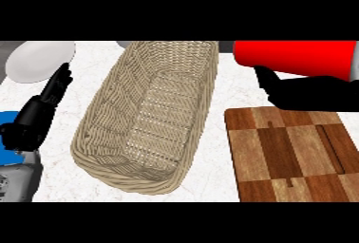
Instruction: Pick the can from the cutting board and place it in the basket
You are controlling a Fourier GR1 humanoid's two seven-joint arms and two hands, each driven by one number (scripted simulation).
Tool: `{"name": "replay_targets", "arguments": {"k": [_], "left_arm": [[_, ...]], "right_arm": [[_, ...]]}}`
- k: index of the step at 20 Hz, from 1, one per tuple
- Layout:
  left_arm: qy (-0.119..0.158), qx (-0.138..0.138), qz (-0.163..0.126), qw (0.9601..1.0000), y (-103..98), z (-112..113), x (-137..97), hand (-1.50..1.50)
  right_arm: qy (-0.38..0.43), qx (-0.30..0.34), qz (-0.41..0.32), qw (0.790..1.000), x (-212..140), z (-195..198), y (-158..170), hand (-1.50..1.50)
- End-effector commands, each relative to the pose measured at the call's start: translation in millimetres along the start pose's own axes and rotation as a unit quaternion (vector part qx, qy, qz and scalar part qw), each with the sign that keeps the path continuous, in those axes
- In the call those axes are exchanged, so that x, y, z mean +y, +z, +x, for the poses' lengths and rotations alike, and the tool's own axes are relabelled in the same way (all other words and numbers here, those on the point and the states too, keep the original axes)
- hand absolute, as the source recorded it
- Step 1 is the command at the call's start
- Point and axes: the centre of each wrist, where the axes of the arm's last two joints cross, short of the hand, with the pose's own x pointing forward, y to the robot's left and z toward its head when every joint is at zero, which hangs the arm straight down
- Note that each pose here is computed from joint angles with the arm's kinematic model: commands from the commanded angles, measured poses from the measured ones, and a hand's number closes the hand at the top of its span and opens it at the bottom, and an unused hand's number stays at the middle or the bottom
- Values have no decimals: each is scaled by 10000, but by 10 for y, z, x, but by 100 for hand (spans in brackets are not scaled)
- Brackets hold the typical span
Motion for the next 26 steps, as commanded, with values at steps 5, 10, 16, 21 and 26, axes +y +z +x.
{"name": "replay_targets", "arguments": {"k": [5, 10, 16, 21, 26], "left_arm": [[-40, -38, -35, 10000, -3, -23, 54, 0], [-56, -101, -68, 9999, 4, -17, -157, 0], [-61, -30, 2, 10000, 23, 27, 40, 0], [-11, -34, -93, 10000, -24, -36, 53, 0], [7, -24, -6, 10000, 33, -100, -196, 0]], "right_arm": [[-43, -35, 652, 9979, 102, 951, -329, 150], [-44, 248, 951, 9951, 570, 1299, -603, 150], [218, 497, 1564, 9862, 845, 1422, -671, 150], [336, 1000, 1902, 9761, 1105, 1519, -820, 150], [1667, 1135, 1966, 9595, 1222, 1329, -855, 150]]}}
